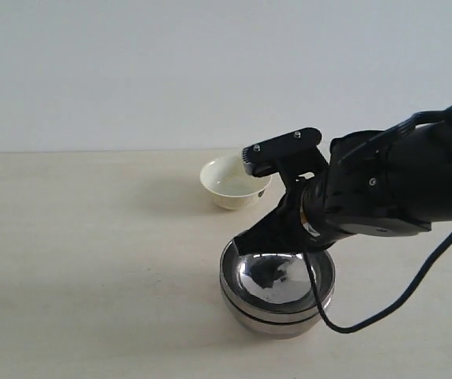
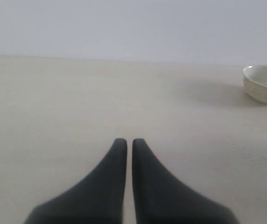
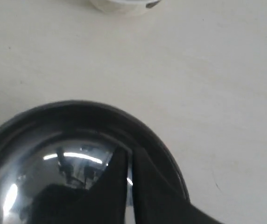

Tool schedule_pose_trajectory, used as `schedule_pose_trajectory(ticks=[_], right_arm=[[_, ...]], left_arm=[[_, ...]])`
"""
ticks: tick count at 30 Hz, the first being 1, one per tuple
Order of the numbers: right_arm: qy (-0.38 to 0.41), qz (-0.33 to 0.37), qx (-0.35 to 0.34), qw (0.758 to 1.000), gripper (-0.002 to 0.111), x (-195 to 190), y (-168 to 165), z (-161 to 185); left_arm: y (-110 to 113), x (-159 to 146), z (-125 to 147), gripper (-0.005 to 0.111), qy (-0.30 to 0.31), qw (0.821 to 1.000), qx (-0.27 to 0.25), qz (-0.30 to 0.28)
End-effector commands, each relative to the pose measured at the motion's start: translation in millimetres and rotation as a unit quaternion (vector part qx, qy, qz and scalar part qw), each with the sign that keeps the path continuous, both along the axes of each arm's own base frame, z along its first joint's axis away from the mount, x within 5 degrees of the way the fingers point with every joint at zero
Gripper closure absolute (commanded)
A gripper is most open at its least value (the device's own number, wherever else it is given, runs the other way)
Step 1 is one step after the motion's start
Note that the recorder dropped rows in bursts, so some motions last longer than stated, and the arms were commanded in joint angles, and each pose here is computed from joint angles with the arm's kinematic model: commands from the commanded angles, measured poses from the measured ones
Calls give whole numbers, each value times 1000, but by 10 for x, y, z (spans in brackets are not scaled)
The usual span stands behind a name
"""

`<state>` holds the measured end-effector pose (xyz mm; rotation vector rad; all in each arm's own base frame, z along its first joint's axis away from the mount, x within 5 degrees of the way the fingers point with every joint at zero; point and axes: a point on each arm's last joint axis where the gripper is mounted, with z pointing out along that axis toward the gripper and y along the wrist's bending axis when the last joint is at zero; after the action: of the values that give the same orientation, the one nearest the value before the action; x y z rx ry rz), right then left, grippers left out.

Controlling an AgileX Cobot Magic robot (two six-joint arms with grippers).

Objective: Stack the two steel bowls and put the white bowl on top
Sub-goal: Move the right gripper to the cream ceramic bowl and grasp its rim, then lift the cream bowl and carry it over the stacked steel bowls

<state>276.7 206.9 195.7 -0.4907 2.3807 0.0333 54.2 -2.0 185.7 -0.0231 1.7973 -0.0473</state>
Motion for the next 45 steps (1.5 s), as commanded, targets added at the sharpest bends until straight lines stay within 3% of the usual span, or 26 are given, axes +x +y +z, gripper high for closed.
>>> schedule_pose_trajectory(ticks=[1, 4, 6, 10, 13, 20, 27, 35, 37, 39, 42, 43, 45], right_arm=[[-27, -21, 32, 999, 108, 118, 27, 173], [-42, -28, 55, 997, 101, 217, 15, 276], [-49, -37, 77, 995, 89, 291, -19, 328], [-59, -77, 144, 985, 53, 498, -183, 400], [-56, -121, 182, 974, 41, 691, -323, 363], [-53, -113, 231, 965, 41, 1138, -255, 116], [-54, -125, 220, 966, 41, 1599, -64, -206], [-39, -138, 178, 974, 41, 1816, -9, -617], [-35, -128, 186, 974, 43, 1825, 21, -695], [-34, -117, 201, 972, 59, 1829, 65, -715], [-41, -92, 205, 973, 100, 1823, 114, -698], [-40, -94, 203, 974, 107, 1823, 110, -700], [-38, -103, 194, 975, 108, 1821, 89, -712]], left_arm=[[-2, 0, -2, 103, -4, 1000, -2, -2], [-2, 0, -2, 103, -4, 1000, -2, -2], [-2, 0, -2, 103, -4, 1000, -2, -2], [-2, 0, -2, 103, -4, 1000, -2, -2], [-2, 0, -2, 103, -4, 1000, -2, -2], [-2, 0, -2, 103, -4, 1000, -2, -2], [-2, 0, -2, 103, -4, 1000, -2, -2], [-2, 0, -2, 103, -4, 1000, -2, -2], [-2, 0, -2, 103, -4, 1000, -2, -2], [-2, 0, -2, 103, -4, 1000, -2, -2], [-2, 0, -2, 103, -4, 1000, -2, -2], [-2, 0, -2, 103, -4, 1000, -2, -2], [-2, 0, -2, 103, -4, 1000, -2, -2]])
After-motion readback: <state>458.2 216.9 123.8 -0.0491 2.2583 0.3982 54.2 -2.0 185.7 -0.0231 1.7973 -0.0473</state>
